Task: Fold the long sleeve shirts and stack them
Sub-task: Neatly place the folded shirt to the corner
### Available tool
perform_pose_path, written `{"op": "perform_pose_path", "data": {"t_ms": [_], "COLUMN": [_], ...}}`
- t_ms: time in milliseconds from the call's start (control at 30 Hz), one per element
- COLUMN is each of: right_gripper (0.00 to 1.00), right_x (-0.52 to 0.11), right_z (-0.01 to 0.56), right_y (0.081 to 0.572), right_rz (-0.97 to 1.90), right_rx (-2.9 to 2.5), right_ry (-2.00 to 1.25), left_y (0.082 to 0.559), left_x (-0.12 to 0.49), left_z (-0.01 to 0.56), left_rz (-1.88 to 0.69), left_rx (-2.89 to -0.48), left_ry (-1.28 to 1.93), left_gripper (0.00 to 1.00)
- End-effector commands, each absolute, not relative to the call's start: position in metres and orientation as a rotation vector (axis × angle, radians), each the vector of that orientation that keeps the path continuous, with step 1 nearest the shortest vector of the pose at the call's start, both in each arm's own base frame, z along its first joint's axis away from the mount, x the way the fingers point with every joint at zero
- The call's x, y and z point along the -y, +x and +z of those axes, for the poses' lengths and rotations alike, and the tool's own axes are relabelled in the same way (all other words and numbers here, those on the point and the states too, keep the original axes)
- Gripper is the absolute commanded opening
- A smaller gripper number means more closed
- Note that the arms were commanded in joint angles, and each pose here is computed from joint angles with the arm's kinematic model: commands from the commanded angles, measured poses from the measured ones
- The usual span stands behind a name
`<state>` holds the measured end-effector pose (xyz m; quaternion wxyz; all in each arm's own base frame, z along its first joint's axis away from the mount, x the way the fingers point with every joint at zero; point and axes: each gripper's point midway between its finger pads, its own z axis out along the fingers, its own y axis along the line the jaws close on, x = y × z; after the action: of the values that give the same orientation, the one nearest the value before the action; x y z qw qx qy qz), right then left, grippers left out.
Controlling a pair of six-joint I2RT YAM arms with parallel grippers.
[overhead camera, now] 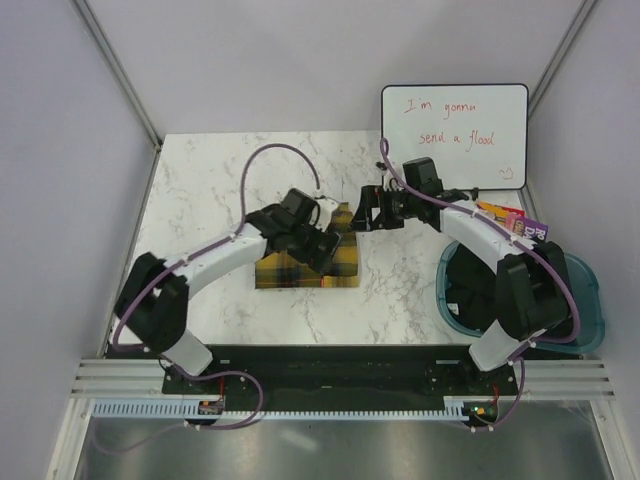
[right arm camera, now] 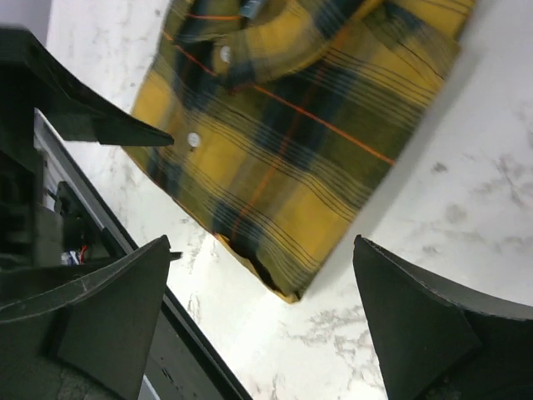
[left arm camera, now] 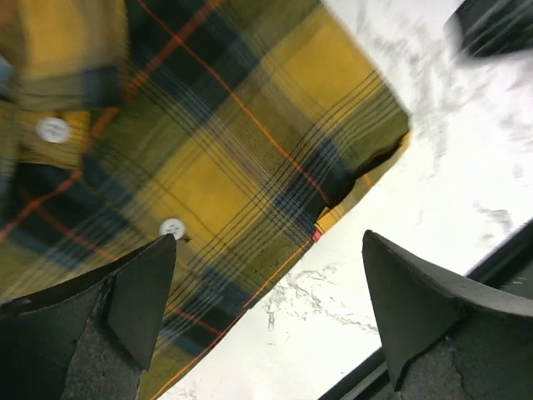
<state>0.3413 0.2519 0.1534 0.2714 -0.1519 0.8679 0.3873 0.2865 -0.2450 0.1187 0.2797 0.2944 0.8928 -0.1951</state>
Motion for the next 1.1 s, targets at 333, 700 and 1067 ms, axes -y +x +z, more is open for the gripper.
{"op": "perform_pose_path", "data": {"t_ms": [333, 700, 1067], "right_gripper": [0.98, 0.98, 0.98], "right_x": [-0.187, -0.180, -0.181], "right_z": [0.175, 0.176, 0.183], "right_y": [0.370, 0.378, 0.385], "right_rz": [0.796, 0.779, 0.772], "right_rx": [-2.337, -2.341, -2.334], "right_ry": [-0.324, -0.321, -0.313], "left_y": [0.307, 0.317, 0.376], "left_x": [0.147, -0.037, -0.103], "left_z": [-0.010, -0.002, 0.018], "left_rz": [-0.208, -0.178, -0.118], "left_rx": [-2.859, -2.938, -2.820], "left_ry": [0.861, 0.765, 0.797], "left_gripper": [0.91, 0.87, 0.87]}}
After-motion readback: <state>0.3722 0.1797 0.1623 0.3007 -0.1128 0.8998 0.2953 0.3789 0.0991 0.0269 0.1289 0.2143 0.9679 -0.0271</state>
